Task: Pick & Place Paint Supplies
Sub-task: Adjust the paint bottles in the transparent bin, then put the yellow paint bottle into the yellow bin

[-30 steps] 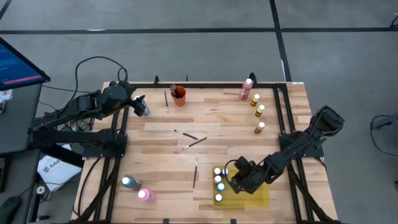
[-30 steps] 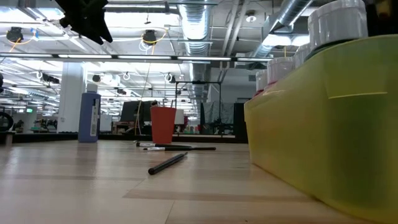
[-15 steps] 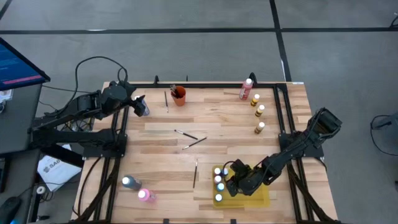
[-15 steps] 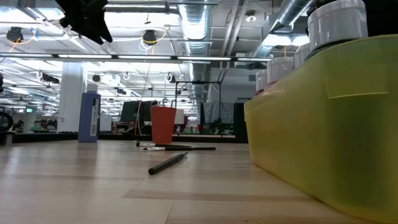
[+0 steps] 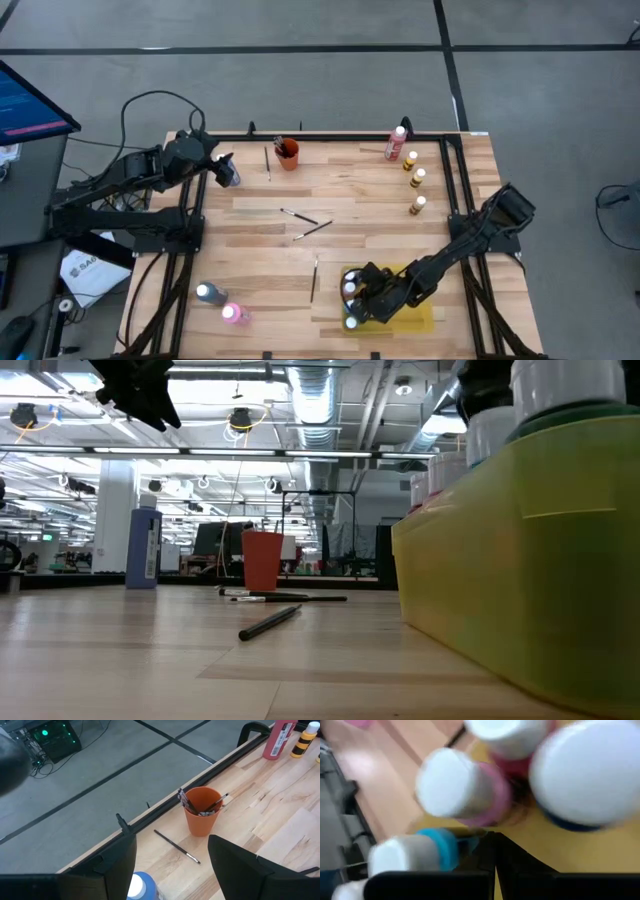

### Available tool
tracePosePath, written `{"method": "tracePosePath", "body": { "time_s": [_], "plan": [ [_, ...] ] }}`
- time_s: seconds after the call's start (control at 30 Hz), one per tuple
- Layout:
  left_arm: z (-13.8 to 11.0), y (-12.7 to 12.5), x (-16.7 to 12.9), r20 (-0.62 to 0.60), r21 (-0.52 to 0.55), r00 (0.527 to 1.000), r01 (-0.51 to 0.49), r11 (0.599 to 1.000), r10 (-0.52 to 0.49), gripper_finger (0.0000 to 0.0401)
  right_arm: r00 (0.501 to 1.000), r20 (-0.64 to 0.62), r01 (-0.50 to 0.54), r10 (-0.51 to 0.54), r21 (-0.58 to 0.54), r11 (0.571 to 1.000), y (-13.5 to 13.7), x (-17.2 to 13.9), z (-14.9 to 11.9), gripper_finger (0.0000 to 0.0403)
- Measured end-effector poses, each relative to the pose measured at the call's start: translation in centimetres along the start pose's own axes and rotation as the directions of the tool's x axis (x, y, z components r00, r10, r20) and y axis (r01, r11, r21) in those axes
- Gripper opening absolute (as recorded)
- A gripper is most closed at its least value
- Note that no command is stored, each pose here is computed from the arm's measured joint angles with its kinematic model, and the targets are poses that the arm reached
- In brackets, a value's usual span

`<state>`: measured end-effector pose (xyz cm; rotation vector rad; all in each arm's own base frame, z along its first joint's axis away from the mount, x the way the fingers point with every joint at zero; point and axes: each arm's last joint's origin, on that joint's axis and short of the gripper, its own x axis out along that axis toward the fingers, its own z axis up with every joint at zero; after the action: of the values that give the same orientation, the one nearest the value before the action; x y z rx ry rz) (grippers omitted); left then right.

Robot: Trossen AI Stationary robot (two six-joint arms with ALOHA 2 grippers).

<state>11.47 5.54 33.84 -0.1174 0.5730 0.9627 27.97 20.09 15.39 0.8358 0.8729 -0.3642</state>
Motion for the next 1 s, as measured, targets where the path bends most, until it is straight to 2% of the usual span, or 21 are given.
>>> {"method": "tracePosePath", "body": {
  "time_s": [0.37, 0.53, 0.7, 0.83, 1.0],
  "plan": [
    [0.0, 0.0, 0.0, 0.000, 0.000, 1.000, 0.000, 1.000, 0.000, 0.0237, 0.999, -0.033, -0.006, 0.007, 0.005, 1.000, 0.5, -1.3, 0.6, 0.0000],
    [0.0, 0.0, 0.0, -0.001, 0.000, 1.000, 0.000, 1.000, 0.000, 0.0237, 0.997, -0.071, 0.008, -0.010, -0.020, 1.000, 1.5, -6.1, 2.6, 0.0000],
    [0.0, 0.0, 0.0, -0.002, 0.000, 1.000, 0.008, 1.000, -0.008, 0.0237, 0.981, -0.041, 0.191, -0.190, 0.014, 0.982, 0.2, -12.4, 7.0, 0.0000],
    [0.0, 0.0, 0.0, -0.002, 0.000, 1.000, 0.007, 1.000, -0.007, 0.0237, 0.911, -0.017, 0.411, -0.412, 0.108, 0.905, -2.6, -15.7, 10.7, 0.0004],
    [0.0, 0.0, 0.0, -0.002, 0.000, 1.000, 0.007, 1.000, -0.007, 0.0237, 0.746, -0.088, 0.663, -0.660, 0.176, 0.727, -6.9, -17.0, 14.6, 0.0052]
  ]
}}
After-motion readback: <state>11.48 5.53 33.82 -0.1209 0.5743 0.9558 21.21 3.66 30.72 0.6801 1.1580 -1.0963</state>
